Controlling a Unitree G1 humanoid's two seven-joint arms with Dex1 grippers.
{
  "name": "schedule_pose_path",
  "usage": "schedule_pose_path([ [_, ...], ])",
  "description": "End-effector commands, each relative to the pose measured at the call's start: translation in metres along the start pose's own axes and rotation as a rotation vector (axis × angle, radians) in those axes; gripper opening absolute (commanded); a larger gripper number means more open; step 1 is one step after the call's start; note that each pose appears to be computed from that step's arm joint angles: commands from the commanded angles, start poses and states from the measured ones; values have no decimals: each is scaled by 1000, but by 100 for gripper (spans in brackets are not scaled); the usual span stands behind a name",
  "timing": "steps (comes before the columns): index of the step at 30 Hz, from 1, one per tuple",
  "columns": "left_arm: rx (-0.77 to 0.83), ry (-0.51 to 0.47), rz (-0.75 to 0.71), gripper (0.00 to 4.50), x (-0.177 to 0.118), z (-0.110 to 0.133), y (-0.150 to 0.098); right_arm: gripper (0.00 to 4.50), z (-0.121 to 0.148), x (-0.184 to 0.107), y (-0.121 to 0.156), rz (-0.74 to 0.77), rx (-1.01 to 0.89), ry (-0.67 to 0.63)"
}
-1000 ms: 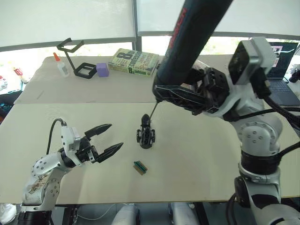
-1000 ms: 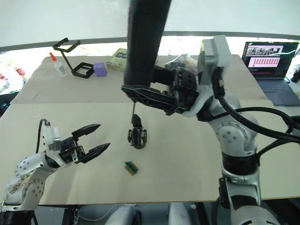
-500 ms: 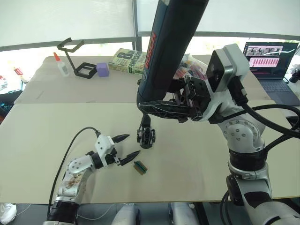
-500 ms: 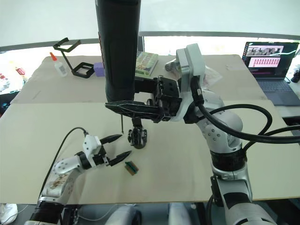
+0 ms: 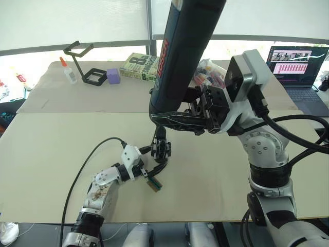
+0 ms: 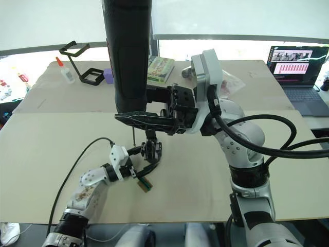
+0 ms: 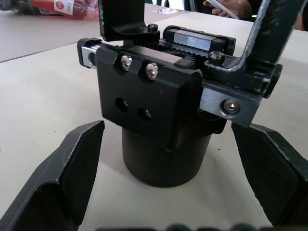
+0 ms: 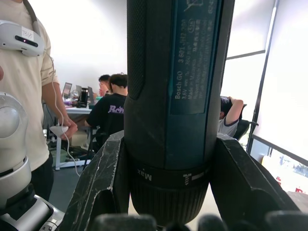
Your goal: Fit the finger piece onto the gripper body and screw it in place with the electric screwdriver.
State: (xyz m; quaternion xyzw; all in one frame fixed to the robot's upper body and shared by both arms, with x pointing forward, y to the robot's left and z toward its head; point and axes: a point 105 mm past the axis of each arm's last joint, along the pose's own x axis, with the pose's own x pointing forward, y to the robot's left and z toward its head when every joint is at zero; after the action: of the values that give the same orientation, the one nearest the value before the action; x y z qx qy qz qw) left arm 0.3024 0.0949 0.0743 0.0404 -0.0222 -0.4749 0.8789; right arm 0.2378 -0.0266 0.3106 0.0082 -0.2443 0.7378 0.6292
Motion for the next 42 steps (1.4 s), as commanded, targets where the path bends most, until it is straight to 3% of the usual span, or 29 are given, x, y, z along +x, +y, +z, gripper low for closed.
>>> schedule_pose_path([
  [1, 23, -6, 8, 446, 9, 7, 1, 192, 17, 5, 6, 23, -82, -34],
  [6, 16, 45, -13, 446, 10, 3, 1, 192, 17, 4, 6, 16, -86, -31],
  [9, -29, 58, -16, 371, 7, 0, 3, 192, 17, 4, 6, 11, -90, -28],
  [12, -43, 54, -33, 237, 6, 1, 3, 192, 18, 3, 6, 6, -94, -26],
  [24, 54, -13, -151, 237, 22, 21, 13, 192, 18, 1, 8, 1, -93, -16],
  [31, 79, 35, -237, 237, 21, 12, 19, 192, 18, 0, 8, -6, -95, -13],
  [39, 17, 45, -240, 237, 22, 4, 12, 192, 18, -1, 10, -14, -94, -11],
  [42, 22, 26, -212, 382, 21, 7, 13, 192, 18, 0, 9, -16, -93, -12],
])
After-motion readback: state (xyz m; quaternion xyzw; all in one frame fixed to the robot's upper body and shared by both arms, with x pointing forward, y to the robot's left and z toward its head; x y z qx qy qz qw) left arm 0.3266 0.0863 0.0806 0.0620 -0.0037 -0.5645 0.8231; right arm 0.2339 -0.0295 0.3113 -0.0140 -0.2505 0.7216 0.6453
